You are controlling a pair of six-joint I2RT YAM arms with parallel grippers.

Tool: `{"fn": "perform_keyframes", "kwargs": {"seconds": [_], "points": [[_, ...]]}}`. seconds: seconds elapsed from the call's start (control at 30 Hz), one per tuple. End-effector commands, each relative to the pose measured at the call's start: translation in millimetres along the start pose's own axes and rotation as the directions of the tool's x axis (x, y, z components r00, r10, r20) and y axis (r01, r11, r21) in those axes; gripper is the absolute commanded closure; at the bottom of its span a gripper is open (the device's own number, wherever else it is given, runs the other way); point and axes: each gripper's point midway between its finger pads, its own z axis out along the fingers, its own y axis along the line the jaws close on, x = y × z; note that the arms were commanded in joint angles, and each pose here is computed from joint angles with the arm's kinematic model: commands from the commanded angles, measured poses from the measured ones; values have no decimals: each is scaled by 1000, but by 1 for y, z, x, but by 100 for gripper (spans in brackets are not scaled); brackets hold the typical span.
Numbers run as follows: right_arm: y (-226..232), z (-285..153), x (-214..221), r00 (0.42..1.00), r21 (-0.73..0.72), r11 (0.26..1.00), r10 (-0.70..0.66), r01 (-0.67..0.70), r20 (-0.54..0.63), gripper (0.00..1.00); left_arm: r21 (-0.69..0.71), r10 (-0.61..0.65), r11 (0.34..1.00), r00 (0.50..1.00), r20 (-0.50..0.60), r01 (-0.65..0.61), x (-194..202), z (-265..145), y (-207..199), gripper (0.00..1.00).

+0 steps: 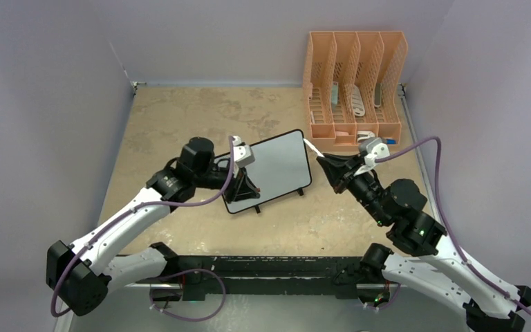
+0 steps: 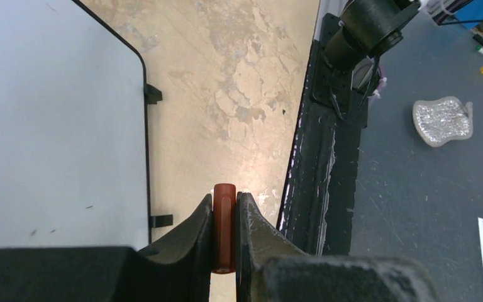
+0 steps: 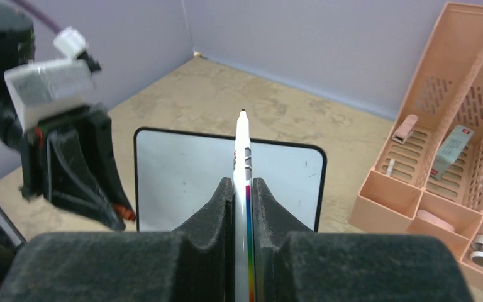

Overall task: Write a sentence on the whiteboard
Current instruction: Open the whiteboard marker at the center of the board, then place the pen cap at the center of the board.

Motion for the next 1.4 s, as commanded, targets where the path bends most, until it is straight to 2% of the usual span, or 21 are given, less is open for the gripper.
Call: {"fn": "perform_keyframes", "kwargs": {"seconds": [0.0, 0.13, 0.27, 0.4, 0.7, 1.17, 1.37], "points": [[-21, -5, -26, 991, 115, 991, 50, -65, 127, 100, -106, 0, 994, 997, 77, 8, -10, 27, 0, 100], [-27, -10, -26, 988, 139, 988, 49, -70, 147, 100, -75, 31, 997, 997, 67, -26, 4, 56, -21, 100], [-28, -11, -25, 988, 143, 988, 44, -65, 146, 100, -115, 59, 992, 998, 11, -57, 27, 73, -17, 100], [-28, -11, -23, 989, 142, 988, 41, -61, 141, 100, -103, 77, 992, 997, 23, -74, 40, 86, -19, 100], [-28, -10, -21, 990, 145, 988, 39, -59, 134, 100, -101, 102, 989, 993, -59, -108, 90, 114, -22, 100], [-25, -5, -15, 993, 135, 990, 34, -49, 111, 100, -162, 103, 978, 980, -170, -131, 134, 136, 0, 100], [-25, -4, -13, 994, 135, 990, 35, -49, 107, 100, -178, 107, 973, 968, -226, -149, 153, 138, 3, 96]]}}
